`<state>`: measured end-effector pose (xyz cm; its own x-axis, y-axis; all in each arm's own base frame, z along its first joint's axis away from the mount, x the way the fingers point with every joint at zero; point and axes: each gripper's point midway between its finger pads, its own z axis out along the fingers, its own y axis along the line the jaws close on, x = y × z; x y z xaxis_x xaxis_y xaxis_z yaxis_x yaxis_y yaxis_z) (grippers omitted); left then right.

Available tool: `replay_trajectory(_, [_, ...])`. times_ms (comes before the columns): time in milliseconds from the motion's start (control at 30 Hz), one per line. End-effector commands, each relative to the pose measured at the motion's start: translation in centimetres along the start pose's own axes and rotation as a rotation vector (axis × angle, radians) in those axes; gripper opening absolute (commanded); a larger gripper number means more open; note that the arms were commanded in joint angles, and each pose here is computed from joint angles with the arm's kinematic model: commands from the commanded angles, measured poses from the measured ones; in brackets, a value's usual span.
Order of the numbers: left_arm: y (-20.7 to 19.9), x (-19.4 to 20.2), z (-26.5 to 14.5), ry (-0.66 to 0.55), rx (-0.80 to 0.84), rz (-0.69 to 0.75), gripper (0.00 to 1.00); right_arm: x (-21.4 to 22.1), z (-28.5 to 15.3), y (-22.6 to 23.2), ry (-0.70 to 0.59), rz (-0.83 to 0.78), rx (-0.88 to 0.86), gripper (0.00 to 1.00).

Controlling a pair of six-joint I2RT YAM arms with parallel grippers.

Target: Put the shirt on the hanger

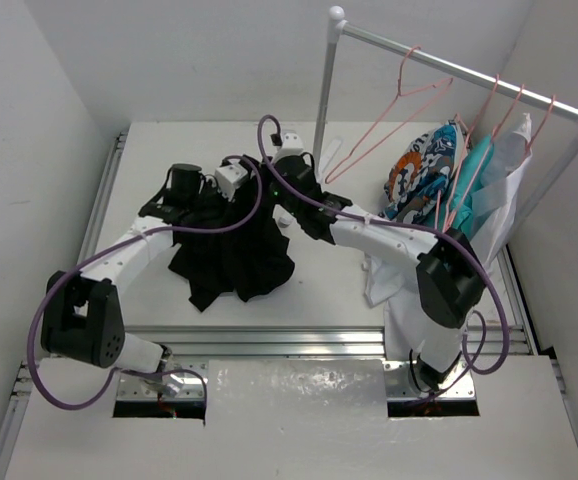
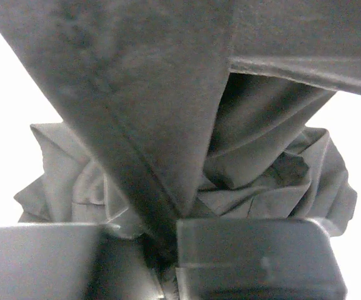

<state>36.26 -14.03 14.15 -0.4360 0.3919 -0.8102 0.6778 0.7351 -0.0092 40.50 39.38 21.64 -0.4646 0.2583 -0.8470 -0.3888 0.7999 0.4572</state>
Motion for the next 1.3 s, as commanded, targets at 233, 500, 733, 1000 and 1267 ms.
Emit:
replay_trajectory(233, [10.8,-11.3,-13.0,-0.257,-0.412,0.1,0.0,-8.5,-3.4,0.3,-0.266,-0.071,-0.018,0.0])
replay_trajectory(500, [6.6,-29.1,-28.3,-0.635,-0.476,0.386,0.0,-18.2,-12.0,12.5,-0.577,-0.412,-0.233,0.0])
replay_trajectory(733, [2.2,-27.7,-29.4,-0.644,-0.371,0.485,0.0,-12.5,-16.1,15.2,-0.456,-0.537,-0.487,0.02])
replay_trajectory(1000, [2.9,-16.8,-22.4,-0.398,-0.315,0.435,0.0,1.2,-19.1,11.0,-0.043,-0.699,-0.7,0.99])
replay_trajectory(1267, [0.9,-11.0,-20.3,-0.229,-0.18,0.532,0.0,3.6,-17.6,7.5,-0.013,-0.701,-0.576,0.35])
